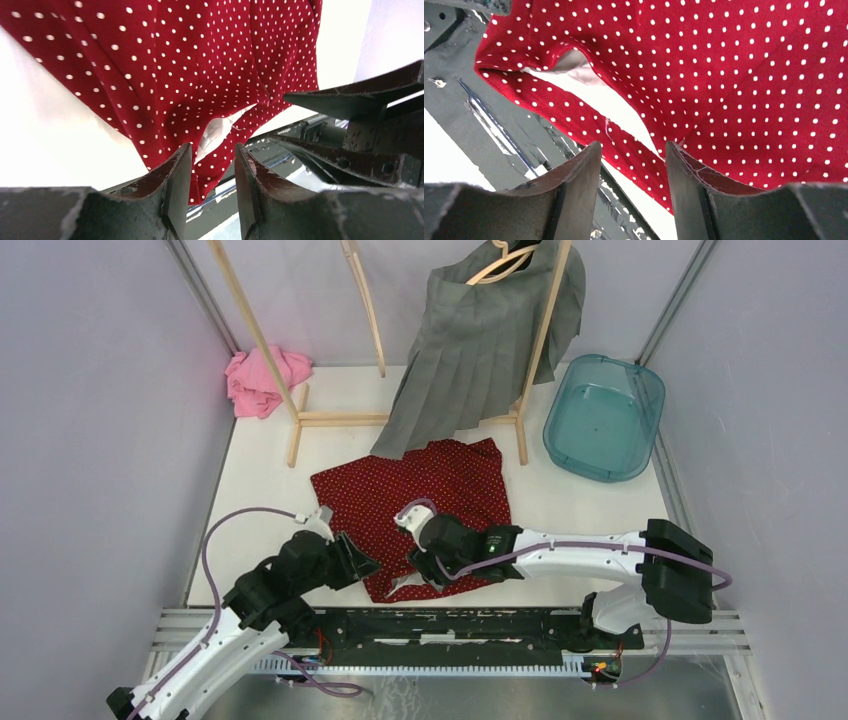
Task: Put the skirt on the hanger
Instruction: Flatten out the skirt at the center of the board.
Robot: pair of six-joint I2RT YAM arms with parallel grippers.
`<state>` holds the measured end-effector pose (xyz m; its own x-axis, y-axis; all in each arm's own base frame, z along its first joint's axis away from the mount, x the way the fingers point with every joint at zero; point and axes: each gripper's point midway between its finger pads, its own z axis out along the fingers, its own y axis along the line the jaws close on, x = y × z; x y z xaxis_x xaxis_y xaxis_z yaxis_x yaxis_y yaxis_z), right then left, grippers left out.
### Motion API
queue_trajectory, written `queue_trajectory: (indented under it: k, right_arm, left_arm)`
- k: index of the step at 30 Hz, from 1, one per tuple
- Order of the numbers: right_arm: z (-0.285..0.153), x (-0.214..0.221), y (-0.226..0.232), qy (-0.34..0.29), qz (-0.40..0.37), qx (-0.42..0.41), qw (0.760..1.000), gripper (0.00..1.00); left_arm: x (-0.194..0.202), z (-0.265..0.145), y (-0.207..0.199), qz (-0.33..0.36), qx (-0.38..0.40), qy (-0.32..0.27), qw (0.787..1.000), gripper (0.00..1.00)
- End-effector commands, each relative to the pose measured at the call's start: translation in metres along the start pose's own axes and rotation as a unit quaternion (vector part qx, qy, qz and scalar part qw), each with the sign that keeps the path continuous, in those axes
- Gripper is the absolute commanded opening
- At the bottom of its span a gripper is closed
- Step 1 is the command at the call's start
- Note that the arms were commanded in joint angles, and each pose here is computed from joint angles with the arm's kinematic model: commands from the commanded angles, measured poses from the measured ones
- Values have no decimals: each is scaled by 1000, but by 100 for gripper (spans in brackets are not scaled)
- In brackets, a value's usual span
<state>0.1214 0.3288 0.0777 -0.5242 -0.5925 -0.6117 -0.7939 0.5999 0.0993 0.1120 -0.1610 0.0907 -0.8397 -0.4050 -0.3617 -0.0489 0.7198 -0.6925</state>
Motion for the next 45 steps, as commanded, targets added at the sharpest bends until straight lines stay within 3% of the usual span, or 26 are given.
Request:
queue_trajectory:
  k: [1, 8, 28, 31, 34, 36, 45]
  right_arm:
    - [1, -52, 15, -83, -35, -13, 996, 56]
    - [25, -54, 30, -72, -84, -34, 993, 56]
    - [62, -59, 27, -63, -110, -3, 992, 53]
    - [65, -59, 29, -60, -112, -6, 992, 44]
    - [62, -60, 33, -63, -114, -14, 991, 19]
    - [55, -60, 37, -69, -118, -19, 990, 11]
    - [-8, -58, 64, -125, -142, -58, 980, 9]
  left_arm:
    - [-20, -9, 5, -50, -16, -64, 997, 43]
    - [-19, -6, 22, -92, -65, -68, 991, 44]
    - [-26, -11, 21, -94, -63, -86, 990, 44]
    - [-25, -11, 21, -96, -61, -86, 990, 43]
    - [-25, -11, 22, -96, -60, -86, 990, 43]
    - [-25, -11, 21, -96, -58, -86, 990, 43]
    - [-26, -11, 22, -96, -62, -88, 990, 43]
